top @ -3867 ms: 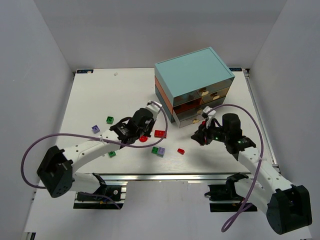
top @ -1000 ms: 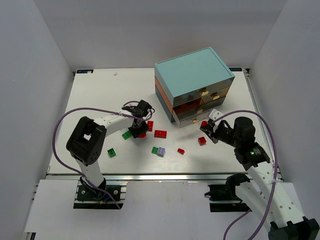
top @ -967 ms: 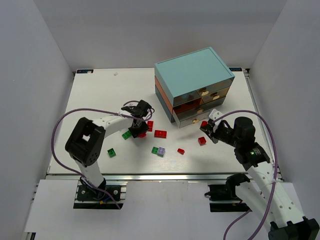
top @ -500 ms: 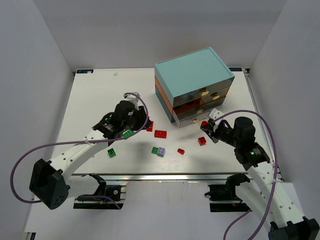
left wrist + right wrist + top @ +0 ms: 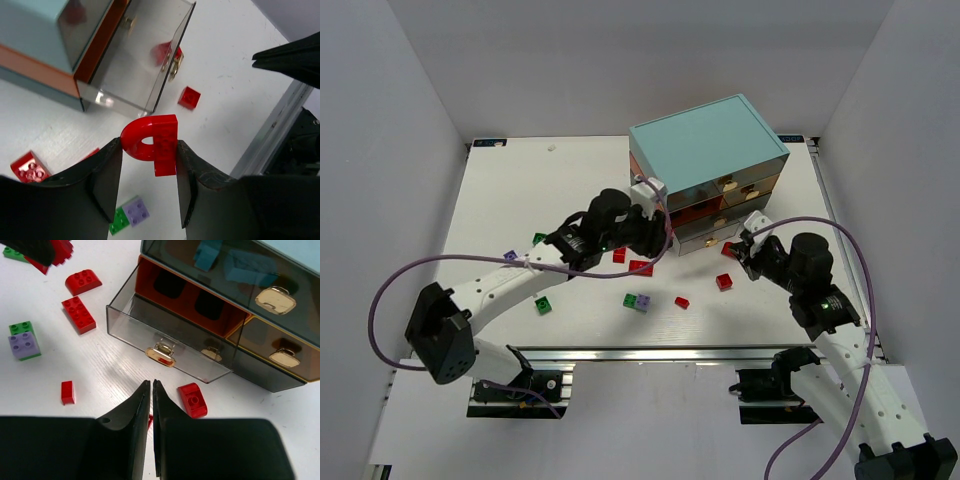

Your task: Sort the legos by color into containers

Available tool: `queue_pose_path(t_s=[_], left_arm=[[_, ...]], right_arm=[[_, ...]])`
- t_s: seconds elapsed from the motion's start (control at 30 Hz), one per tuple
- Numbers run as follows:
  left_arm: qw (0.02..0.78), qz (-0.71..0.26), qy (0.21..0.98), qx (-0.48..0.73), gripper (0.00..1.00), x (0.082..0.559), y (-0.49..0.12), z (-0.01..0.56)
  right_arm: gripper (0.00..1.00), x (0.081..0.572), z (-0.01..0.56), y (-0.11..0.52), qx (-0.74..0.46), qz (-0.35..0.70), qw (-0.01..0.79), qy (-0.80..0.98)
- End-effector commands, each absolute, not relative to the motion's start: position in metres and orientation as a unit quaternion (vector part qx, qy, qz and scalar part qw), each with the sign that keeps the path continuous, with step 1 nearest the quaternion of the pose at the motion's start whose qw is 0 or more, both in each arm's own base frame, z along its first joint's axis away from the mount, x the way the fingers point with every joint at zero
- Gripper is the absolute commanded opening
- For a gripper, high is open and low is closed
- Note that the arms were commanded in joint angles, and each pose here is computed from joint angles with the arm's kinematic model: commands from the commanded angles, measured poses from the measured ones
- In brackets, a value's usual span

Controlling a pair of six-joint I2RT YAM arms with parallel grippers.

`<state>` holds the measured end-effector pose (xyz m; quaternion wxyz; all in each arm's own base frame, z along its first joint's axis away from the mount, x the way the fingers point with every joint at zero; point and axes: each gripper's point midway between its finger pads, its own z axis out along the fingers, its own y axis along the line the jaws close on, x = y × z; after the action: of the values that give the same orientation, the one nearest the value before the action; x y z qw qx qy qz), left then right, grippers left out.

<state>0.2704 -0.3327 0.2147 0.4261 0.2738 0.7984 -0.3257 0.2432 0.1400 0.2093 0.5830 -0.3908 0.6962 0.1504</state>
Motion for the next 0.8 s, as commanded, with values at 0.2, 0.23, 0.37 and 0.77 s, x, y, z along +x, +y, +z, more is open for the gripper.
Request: queue_pose_path(t_s=[0.2, 0.23, 0.37, 0.77], left_arm=[[0.505, -0.258, 0.770, 0.291, 0.00, 0.311, -0.369, 0.242], [0.512, -0.261, 0.767, 0.284, 0.00, 0.316, -0.374, 0.251], [0.511, -0.244, 0.779, 0.269, 0.03, 0.333, -0.387, 0.245], [0.519, -0.224, 0.788, 0.245, 0.58, 0.355, -0.398, 0.248]], right_arm=[[0.12, 0.256, 0.222, 0.128, -0.358, 0.123, 0.613, 0.694], [0.12, 0.257, 0.222, 0.127, -0.356, 0.121, 0.613, 0.695], [0.13, 0.257, 0.223, 0.125, -0.352, 0.119, 0.615, 0.696], [0.42, 0.253, 0.218, 0.127, -0.367, 0.134, 0.602, 0.696]])
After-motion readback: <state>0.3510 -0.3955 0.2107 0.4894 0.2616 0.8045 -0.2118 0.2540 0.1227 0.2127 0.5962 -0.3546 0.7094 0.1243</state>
